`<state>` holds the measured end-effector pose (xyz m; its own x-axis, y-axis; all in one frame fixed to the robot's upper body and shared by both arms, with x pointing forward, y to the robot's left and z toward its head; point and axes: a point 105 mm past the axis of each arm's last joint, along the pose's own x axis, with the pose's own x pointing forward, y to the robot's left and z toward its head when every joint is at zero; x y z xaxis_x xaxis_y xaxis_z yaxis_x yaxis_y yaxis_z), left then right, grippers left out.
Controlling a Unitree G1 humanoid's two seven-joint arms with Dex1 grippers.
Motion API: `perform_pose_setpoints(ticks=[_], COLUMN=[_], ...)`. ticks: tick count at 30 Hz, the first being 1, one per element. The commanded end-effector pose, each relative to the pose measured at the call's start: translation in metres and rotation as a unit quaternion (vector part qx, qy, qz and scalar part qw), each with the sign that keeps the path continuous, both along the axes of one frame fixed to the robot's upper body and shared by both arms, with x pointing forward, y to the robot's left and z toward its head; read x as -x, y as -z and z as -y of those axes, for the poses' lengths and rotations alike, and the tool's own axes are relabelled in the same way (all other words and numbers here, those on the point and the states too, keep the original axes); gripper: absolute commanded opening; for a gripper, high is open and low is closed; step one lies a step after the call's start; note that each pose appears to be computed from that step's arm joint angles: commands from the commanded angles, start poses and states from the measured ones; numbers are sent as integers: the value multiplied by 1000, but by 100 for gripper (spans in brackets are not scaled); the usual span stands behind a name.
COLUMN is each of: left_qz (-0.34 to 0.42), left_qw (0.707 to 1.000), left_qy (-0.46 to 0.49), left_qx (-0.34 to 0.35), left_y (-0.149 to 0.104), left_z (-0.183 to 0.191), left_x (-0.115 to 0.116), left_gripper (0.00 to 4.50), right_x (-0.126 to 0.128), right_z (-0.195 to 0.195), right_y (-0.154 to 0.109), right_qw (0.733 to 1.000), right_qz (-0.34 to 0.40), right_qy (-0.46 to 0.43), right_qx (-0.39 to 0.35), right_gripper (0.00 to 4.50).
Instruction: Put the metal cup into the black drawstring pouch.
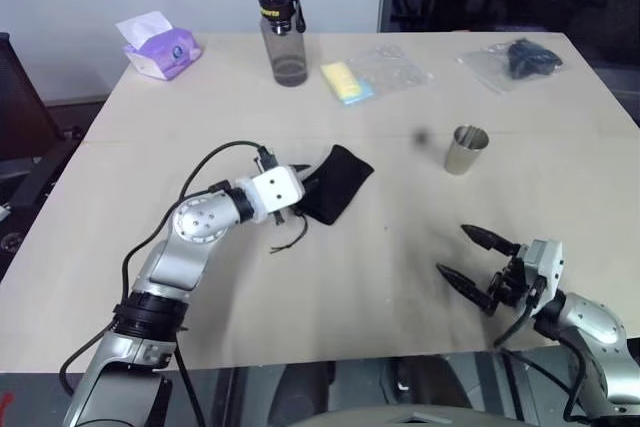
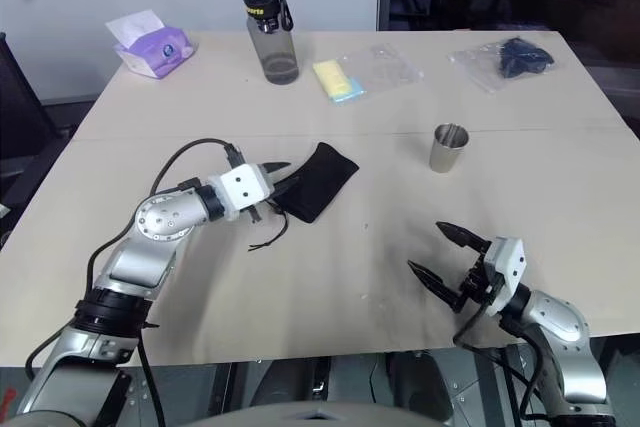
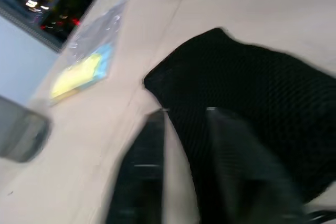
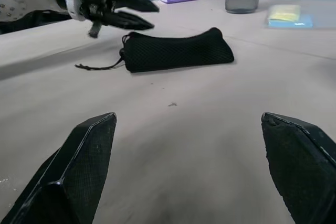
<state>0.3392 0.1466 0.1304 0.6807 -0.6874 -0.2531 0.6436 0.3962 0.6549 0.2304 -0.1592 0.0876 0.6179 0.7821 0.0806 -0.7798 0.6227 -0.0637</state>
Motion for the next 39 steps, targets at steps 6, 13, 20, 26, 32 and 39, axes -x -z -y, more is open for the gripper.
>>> perform_pose_setpoints(ticks=[6,13,20,26,32,39], left_qz=[-89,-97,-97,-103,-55,-42], left_qw=[994,989,992,991,994,993], left_qy=[51,57,67,80,91,105], left_qx=[46,98,50,14,-37,-42], left_y=[-11,-24,-11,5,9,9], left_z=[22,12,-21,-34,-22,-9], left_x=[12,21,34,28,3,-12], left_gripper=[4,93,366,366,366,366], right_x=[-25,-26,-8,-5,-4,-1], right_z=[-2,-3,-12,-16,-22,-22], right_y=[-47,-53,-36,-28,-29,-29], right_qw=[990,990,997,997,997,997], right_qz=[122,126,73,58,59,61], right_qy=[46,47,-21,-41,-44,-36], right_qx=[47,31,26,31,25,27], right_gripper=[450,450,450,450,450,450])
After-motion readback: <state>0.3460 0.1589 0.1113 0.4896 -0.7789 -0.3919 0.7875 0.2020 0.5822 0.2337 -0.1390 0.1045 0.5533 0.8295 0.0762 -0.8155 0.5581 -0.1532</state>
